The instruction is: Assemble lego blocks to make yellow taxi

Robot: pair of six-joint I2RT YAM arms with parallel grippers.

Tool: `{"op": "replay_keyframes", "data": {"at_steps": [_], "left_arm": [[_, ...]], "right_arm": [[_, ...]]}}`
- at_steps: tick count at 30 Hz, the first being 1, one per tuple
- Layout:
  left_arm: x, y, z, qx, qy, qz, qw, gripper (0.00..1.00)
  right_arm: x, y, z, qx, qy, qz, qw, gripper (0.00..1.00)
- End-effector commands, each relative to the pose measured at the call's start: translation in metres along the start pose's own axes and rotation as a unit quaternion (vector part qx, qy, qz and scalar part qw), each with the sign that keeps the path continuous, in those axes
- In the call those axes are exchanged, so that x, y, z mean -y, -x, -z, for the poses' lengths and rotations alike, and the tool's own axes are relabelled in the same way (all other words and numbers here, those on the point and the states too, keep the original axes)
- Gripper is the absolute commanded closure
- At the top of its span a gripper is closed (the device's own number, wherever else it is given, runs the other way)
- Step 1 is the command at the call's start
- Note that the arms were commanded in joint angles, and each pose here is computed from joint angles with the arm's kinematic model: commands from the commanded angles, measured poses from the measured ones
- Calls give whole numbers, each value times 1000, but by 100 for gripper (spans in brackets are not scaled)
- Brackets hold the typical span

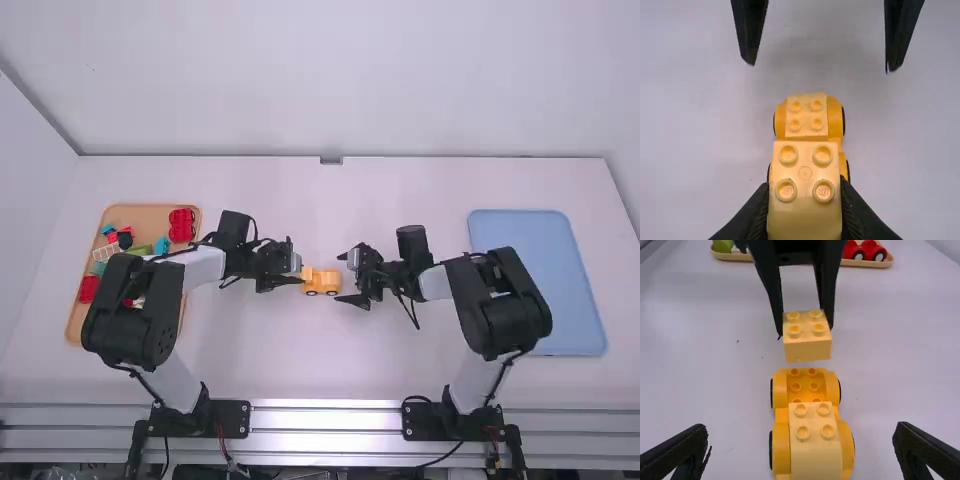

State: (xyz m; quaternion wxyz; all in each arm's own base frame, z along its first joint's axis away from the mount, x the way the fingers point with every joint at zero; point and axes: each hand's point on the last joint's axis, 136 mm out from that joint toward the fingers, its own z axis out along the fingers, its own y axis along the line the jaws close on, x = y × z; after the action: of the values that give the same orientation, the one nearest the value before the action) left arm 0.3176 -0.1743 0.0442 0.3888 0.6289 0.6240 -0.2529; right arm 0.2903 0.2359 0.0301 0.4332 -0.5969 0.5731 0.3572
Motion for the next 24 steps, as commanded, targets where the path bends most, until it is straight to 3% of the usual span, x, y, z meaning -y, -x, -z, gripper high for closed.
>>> {"op": "replay_keyframes", "data": {"at_steps": [1,9,20,24], "left_arm": [[-2,6,-3,22,-7,10,1000,96],[1,3,-7,22,-15,19,999,94],[3,0,-15,40,-33,44,998,91],[2,1,-15,38,-37,48,997,91]], "right_arm": [[-8,-8,-10,9,19,-17,1000,1],[1,-16,-26,31,6,-24,999,1],[17,-36,-41,6,31,-90,995,1],[15,-39,-41,-1,39,-74,997,2]]}}
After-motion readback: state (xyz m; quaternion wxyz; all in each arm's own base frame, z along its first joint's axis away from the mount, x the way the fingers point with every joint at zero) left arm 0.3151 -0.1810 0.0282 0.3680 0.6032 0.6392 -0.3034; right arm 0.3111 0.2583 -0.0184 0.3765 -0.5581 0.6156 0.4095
